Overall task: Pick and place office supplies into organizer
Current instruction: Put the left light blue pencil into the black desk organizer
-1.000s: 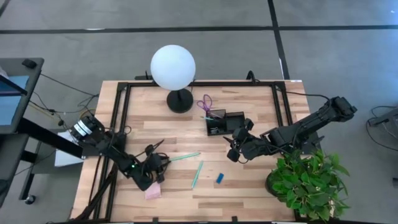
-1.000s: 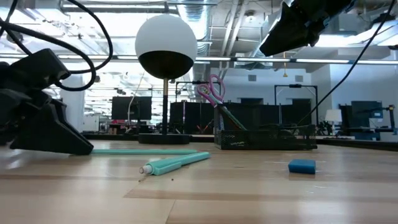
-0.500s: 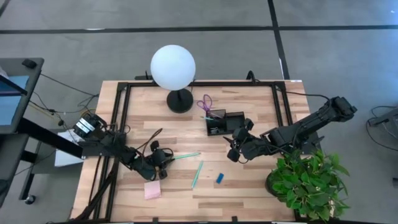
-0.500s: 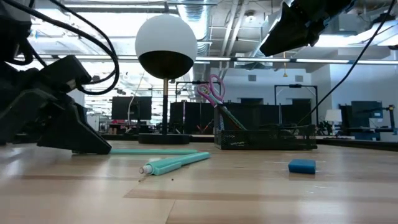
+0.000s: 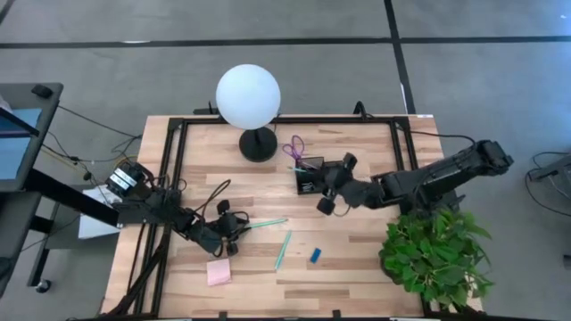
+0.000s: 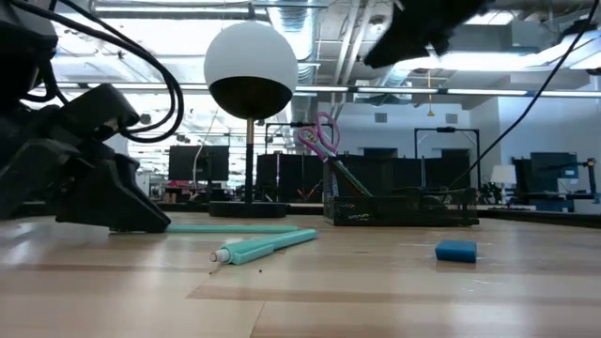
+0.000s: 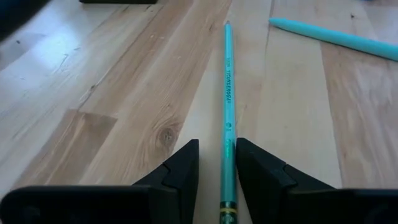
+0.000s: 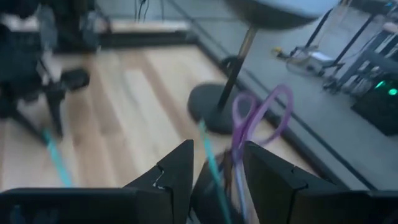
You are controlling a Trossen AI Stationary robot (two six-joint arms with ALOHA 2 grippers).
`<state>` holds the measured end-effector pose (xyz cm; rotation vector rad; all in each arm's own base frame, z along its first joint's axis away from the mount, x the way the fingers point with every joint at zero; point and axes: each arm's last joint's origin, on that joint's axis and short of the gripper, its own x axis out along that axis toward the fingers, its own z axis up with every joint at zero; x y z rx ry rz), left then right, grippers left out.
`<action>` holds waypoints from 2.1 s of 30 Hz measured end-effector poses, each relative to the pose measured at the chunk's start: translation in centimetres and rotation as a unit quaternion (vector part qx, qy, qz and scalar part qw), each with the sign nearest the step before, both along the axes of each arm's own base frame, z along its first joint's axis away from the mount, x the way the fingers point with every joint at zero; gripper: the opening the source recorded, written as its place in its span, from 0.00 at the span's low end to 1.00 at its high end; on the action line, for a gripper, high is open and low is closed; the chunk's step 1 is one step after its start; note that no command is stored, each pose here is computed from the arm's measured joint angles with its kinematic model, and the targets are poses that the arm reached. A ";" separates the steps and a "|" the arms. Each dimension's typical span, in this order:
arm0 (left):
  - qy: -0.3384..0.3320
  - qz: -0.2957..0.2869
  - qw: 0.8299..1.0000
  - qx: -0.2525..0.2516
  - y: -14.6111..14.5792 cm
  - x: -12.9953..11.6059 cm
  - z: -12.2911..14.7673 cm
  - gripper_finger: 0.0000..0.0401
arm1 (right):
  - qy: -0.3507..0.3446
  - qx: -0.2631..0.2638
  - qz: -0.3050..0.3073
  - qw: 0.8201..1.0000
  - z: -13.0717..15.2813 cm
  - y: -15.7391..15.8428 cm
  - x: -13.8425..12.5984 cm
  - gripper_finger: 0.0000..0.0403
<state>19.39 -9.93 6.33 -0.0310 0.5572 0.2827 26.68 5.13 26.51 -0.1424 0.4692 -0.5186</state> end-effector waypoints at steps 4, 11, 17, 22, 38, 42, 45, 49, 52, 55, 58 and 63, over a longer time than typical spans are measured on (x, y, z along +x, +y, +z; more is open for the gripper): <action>-0.009 0.001 1.000 0.012 0.3 0.4 0.2 0.26 | -0.044 -0.004 -0.012 0.999 1.1 -1.1 0.7 0.33; -0.015 -0.024 1.000 0.004 1.5 1.5 0.6 0.26 | -0.115 -0.002 0.024 0.993 2.8 -2.8 1.8 0.33; -0.014 -0.006 1.000 -0.014 2.2 0.3 0.1 0.26 | -0.129 0.008 0.033 0.991 3.0 -4.7 2.1 0.33; -0.028 0.011 0.999 -0.025 2.6 -1.6 -0.3 0.26 | -0.112 0.007 0.019 0.993 2.3 -5.7 2.5 0.33; -0.081 0.020 0.996 -0.001 2.1 -1.7 -2.5 0.26 | -0.104 0.012 0.055 0.993 1.6 -3.8 3.1 0.33; -0.091 0.020 0.996 -0.005 2.1 -1.7 -3.2 0.26 | -0.104 0.013 0.065 0.992 1.6 -3.2 3.1 0.33; -0.099 0.019 0.995 -0.010 2.1 -1.7 -3.3 0.26 | -0.103 0.013 0.070 0.992 1.6 -2.9 3.0 0.33; -0.100 -0.007 0.995 -0.005 2.2 -1.4 -3.1 0.26 | -0.103 0.013 0.074 0.992 1.6 -2.6 3.0 0.33; -0.097 -0.013 0.995 -0.025 2.6 -1.1 -3.1 0.26 | -0.103 0.013 0.074 0.992 1.6 -2.6 3.0 0.33; -0.099 -0.004 0.994 -0.038 3.0 -0.8 -3.1 0.26 | -0.103 0.012 0.073 0.992 1.6 -2.7 3.0 0.33; -0.099 -0.003 0.994 -0.037 3.2 -0.7 -3.0 0.24 | -0.103 0.012 0.073 0.992 1.6 -2.7 3.0 0.33; -0.098 -0.005 0.994 -0.037 3.0 -0.3 -3.1 0.12 | -0.103 0.012 0.073 0.992 1.6 -2.7 3.0 0.33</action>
